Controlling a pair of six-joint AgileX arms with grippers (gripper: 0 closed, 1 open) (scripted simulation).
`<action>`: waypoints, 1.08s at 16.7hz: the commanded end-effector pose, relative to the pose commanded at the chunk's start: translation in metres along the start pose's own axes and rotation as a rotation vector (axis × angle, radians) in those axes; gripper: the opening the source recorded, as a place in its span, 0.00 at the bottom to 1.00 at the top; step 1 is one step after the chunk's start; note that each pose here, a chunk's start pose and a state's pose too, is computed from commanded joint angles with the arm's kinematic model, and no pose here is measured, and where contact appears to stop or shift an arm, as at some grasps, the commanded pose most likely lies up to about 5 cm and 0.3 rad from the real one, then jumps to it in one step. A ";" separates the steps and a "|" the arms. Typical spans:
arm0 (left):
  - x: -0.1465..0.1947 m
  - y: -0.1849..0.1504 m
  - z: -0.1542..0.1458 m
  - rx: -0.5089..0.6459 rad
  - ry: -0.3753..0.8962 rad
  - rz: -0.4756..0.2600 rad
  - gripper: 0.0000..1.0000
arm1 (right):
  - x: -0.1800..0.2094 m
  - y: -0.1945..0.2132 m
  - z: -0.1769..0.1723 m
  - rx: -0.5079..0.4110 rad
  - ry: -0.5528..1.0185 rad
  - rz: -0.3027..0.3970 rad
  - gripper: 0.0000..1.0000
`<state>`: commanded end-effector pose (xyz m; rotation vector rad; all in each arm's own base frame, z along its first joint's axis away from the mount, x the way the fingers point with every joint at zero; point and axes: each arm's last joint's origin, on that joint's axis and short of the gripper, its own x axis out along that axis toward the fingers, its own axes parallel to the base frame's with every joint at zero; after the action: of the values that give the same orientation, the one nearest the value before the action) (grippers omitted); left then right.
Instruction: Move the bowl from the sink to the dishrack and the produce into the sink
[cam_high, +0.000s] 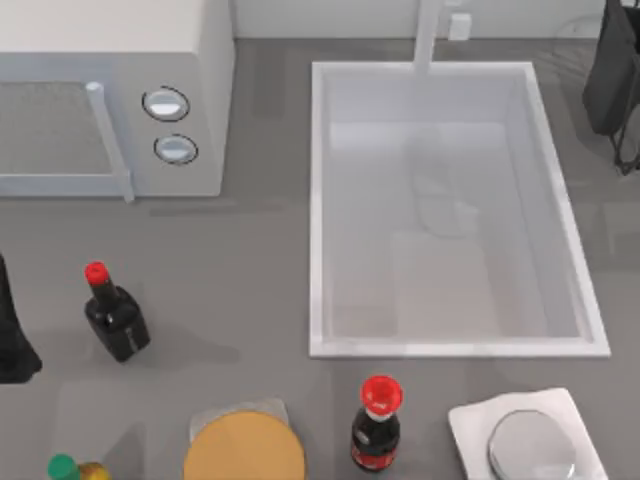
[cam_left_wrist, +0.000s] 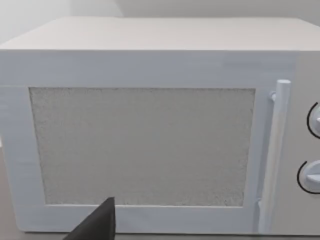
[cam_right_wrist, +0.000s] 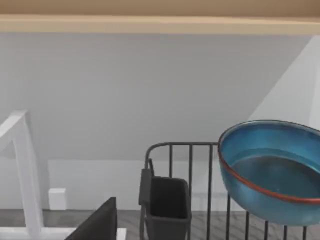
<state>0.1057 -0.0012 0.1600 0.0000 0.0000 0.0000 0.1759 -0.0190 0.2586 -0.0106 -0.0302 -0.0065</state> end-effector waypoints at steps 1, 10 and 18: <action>0.000 0.000 0.000 0.000 0.000 0.000 1.00 | -0.014 0.004 -0.008 0.001 0.002 0.000 1.00; 0.000 0.000 0.000 0.000 0.000 0.000 1.00 | -0.072 0.018 -0.090 0.010 0.026 0.005 1.00; 0.000 0.000 0.000 0.000 0.000 0.000 1.00 | -0.073 0.018 -0.096 0.011 0.030 0.006 1.00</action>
<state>0.1057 -0.0012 0.1600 0.0000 0.0000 0.0000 0.1057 -0.0012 0.1600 0.0000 0.0000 0.0000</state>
